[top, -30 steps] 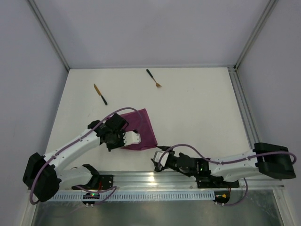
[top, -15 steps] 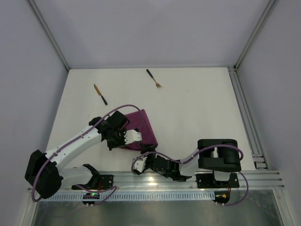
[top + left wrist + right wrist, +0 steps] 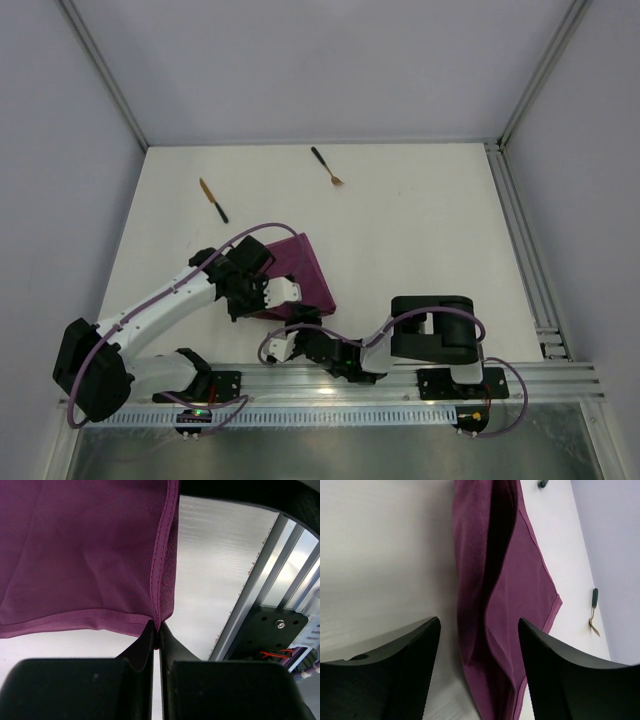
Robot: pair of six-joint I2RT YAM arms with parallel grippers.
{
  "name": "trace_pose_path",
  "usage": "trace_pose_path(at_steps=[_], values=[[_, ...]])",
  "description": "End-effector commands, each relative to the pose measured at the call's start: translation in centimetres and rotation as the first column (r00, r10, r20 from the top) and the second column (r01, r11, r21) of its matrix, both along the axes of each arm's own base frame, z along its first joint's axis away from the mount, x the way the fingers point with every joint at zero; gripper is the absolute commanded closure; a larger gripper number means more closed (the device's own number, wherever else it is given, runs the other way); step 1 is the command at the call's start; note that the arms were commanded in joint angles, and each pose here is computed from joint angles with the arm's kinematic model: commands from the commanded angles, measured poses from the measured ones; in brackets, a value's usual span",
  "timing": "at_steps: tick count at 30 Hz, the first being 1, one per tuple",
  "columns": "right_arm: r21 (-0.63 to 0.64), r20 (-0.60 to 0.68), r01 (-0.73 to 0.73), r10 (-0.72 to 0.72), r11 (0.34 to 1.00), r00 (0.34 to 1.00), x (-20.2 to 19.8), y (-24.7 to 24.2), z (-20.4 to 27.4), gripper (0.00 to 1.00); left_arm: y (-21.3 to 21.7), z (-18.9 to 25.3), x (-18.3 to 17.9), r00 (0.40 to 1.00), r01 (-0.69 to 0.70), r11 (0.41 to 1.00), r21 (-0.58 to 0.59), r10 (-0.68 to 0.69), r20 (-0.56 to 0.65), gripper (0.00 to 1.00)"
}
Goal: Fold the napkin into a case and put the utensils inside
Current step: Pick up the upper triangle-folded napkin from the center of the board, then turn over the upper triangle folded napkin at the center of the board.
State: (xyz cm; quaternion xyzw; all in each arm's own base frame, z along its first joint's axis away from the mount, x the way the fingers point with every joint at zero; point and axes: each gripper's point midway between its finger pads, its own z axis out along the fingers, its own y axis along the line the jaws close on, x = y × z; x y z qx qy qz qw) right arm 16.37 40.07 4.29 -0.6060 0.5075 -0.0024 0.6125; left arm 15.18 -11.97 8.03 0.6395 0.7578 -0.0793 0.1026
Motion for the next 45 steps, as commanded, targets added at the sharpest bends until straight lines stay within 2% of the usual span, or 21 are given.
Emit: trace_pose_path(at_steps=[1, 7, 10, 15, 21, 25, 29, 32, 39, 40, 45], values=[[-0.079, 0.014, 0.091, -0.09, 0.993, 0.996, 1.4, -2.5, -1.2, 0.33, -0.3, 1.3, -0.3, 1.0, 0.006, 0.999, -0.035, -0.006, -0.009, 1.0], [-0.148, 0.024, 0.188, -0.186, 0.971, 0.982, 2.3, -6.2, -2.5, 0.35, 0.0, 1.4, -0.6, 1.0, 0.007, 0.999, -0.035, -0.008, -0.019, 1.0], [-0.155, 0.003, 0.201, -0.203, 0.967, 0.979, 2.4, -6.9, -3.0, 0.4, -0.1, 1.4, -0.7, 1.0, 0.007, 0.999, -0.04, -0.008, -0.026, 1.0], [-0.153, -0.001, 0.212, -0.214, 0.965, 0.977, 2.6, -7.1, -2.8, 0.62, 0.0, 1.4, -0.6, 1.0, 0.002, 0.999, -0.04, -0.003, -0.022, 1.0], [-0.11, -0.039, 0.224, -0.229, 0.968, 0.973, 2.9, -7.6, -2.0, 0.68, 0.2, 1.6, -0.6, 1.0, -0.013, 0.999, -0.044, 0.012, -0.02, 1.0], [-0.129, -0.047, 0.216, -0.224, 0.968, 0.974, 3.0, -7.7, -2.1, 0.72, 0.2, 1.9, -0.4, 1.0, -0.02, 0.999, -0.05, 0.02, -0.013, 1.0], [-0.151, -0.069, 0.194, -0.206, 0.969, 0.976, 2.7, -7.3, -1.9, 0.88, 0.3, 2.2, -0.2, 0.999, -0.034, 0.998, -0.052, 0.034, -0.008, 1.0], [-0.142, -0.1, 0.164, -0.179, 0.976, 0.979, 2.3, -6.7, -0.8, 0.96, 0.5, 2.6, 0.3, 0.998, -0.056, 0.997, -0.047, 0.056, 0.017, 1.0], [-0.066, -0.243, 0.083, -0.097, 0.994, 0.965, 1.2, -5.8, 2.8, 0.96, 1.0, 4.0, 1.3, 0.99, -0.122, 0.99, -0.063, 0.126, 0.063, 1.0], [-0.104, -0.26, 0.071, -0.096, 0.992, 0.961, 1.1, -6.3, 2.5, 0.96, 1.0, 4.5, 1.5, 0.988, -0.133, 0.989, -0.067, 0.138, 0.07, 1.0], [-0.093, -0.353, -0.01, -0.024, 0.996, 0.935, 0.1, -5.9, 5.2, 0.96, 1.9, 7.2, 2.4, 0.972, -0.178, 0.982, -0.07, 0.186, 0.142, 1.0]])
